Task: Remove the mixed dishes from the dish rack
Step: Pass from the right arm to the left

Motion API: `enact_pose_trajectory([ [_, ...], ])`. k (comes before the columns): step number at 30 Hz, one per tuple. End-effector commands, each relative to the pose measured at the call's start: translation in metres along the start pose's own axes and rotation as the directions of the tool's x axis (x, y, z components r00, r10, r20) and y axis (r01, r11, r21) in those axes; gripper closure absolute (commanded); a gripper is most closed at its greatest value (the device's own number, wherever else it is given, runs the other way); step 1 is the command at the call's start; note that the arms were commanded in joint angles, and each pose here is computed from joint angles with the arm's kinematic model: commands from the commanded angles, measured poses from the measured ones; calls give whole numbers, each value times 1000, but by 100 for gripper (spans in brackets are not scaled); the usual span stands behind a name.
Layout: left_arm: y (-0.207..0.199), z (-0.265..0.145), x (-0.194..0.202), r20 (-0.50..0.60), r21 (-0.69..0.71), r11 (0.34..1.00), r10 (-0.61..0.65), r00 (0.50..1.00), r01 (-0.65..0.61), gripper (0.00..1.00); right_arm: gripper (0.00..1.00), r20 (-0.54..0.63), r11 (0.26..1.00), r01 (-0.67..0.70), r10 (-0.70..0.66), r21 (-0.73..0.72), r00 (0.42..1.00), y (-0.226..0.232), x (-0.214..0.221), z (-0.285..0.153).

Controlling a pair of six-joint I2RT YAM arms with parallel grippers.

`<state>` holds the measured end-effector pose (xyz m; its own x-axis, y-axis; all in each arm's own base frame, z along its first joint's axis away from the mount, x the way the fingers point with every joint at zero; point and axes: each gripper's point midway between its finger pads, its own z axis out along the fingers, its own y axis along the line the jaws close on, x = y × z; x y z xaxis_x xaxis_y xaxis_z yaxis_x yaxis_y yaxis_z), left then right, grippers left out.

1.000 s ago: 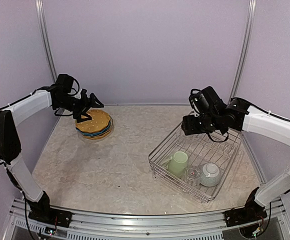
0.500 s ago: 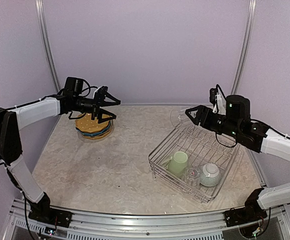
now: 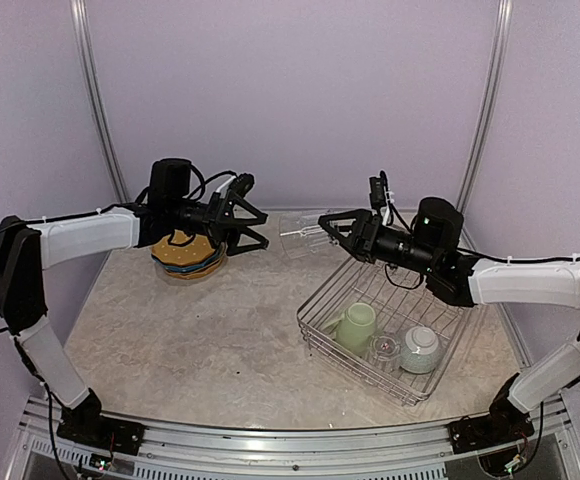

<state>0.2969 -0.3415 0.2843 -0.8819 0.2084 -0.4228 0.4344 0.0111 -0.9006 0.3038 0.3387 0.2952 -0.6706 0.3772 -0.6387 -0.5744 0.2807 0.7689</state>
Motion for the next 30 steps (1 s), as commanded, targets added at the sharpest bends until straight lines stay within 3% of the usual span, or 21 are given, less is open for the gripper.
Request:
enact_pose_trajectory([
  [1,-18,4,7,-32,67,996,58,998,-56,12,99,39,983,23,-17,-181,999,46,-13,11],
  [8,-25,12,15,-62,112,991,74,995,-67,24,100,11,982,-6,9,-191,1000,40,0,29],
  [12,-30,11,15,-59,120,990,81,995,-73,40,100,5,979,-15,17,-201,1000,38,5,33],
  [19,-34,10,15,-62,133,988,84,995,-75,59,98,0,981,-27,28,-190,1000,31,11,37],
  [24,-36,10,15,-58,134,988,89,994,-81,69,93,9,981,-32,35,-192,999,31,11,38],
  [30,-37,9,15,-51,128,988,98,994,-91,90,86,2,981,-36,37,-192,999,30,15,39],
])
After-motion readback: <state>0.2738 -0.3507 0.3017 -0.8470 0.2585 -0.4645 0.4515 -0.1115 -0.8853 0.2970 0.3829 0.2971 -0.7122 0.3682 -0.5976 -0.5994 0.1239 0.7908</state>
